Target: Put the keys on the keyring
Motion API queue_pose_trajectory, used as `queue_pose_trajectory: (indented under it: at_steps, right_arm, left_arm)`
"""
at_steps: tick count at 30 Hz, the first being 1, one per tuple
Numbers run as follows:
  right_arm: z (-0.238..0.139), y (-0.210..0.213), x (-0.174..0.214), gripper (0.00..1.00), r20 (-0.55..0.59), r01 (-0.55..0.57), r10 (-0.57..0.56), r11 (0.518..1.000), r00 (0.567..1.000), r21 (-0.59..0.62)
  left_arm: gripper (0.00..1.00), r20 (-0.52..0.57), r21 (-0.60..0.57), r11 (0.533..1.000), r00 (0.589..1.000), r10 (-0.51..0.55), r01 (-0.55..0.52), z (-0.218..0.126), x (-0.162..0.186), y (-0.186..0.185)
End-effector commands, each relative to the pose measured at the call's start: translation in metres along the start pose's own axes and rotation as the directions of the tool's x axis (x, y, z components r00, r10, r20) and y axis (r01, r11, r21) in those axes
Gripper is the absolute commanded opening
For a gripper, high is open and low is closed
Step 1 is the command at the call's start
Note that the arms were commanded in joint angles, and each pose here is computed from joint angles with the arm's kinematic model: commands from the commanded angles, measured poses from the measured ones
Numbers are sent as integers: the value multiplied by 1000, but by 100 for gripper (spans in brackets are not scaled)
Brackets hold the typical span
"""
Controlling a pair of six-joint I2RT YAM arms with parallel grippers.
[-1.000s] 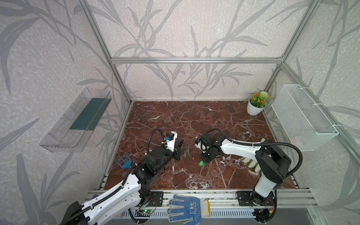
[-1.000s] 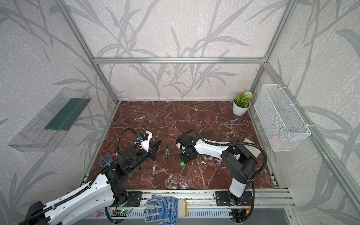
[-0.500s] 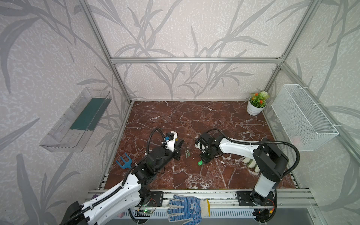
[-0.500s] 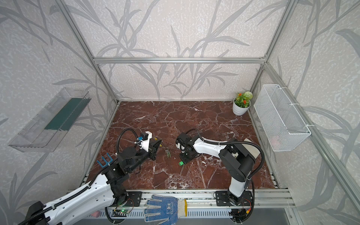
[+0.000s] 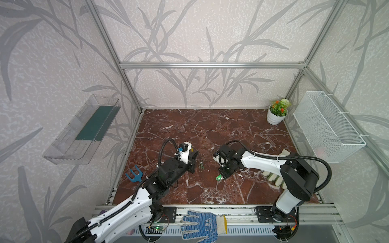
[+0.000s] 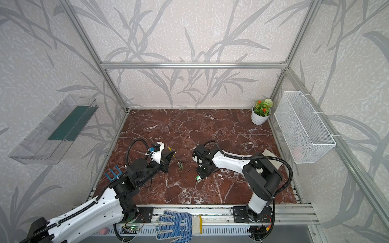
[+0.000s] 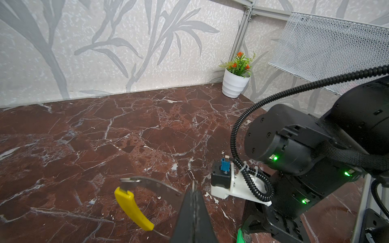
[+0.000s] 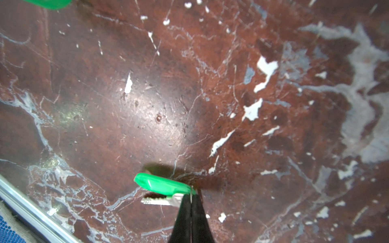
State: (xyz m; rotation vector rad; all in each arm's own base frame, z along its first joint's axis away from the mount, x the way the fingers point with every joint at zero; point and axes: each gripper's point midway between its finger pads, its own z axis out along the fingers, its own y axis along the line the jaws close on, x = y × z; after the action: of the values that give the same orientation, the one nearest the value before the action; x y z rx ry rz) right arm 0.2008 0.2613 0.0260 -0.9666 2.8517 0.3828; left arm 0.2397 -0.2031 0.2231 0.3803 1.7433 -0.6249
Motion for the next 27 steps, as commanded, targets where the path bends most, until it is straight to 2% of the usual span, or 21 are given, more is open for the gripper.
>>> queue_pose_trajectory:
  at_steps: [1,4,7,11,16,22,27]
  right_arm:
    - [-7,2,3,16,-20,-8,8,1000,1000,1]
    - [-13,5,-2,24,-24,-3,3,1000,1000,-4]
    - [-19,5,-4,26,-60,4,-4,1000,998,1]
    - [-14,-2,1,28,-165,-10,11,1000,986,10]
    - [-10,-5,5,28,-262,-18,21,1000,965,15]
    - [-4,-4,-1,25,-295,-13,17,1000,955,15]
    - [1,-4,-1,19,-309,-18,19,1000,951,8]
  left_arm:
    - [0,40,5,1000,999,1,-2,-2,-10,-2]
    - [0,42,0,1000,999,2,-2,-2,-9,-1]
    - [0,42,-2,1000,999,1,0,-2,-10,-1]
    - [0,42,-1,1000,999,4,-4,-3,-10,-1]
    - [0,42,-2,1000,999,4,-4,-3,-10,-1]
    - [0,43,3,1000,999,4,-4,-3,-10,-2]
    - [0,43,3,1000,999,5,-5,-3,-10,-2]
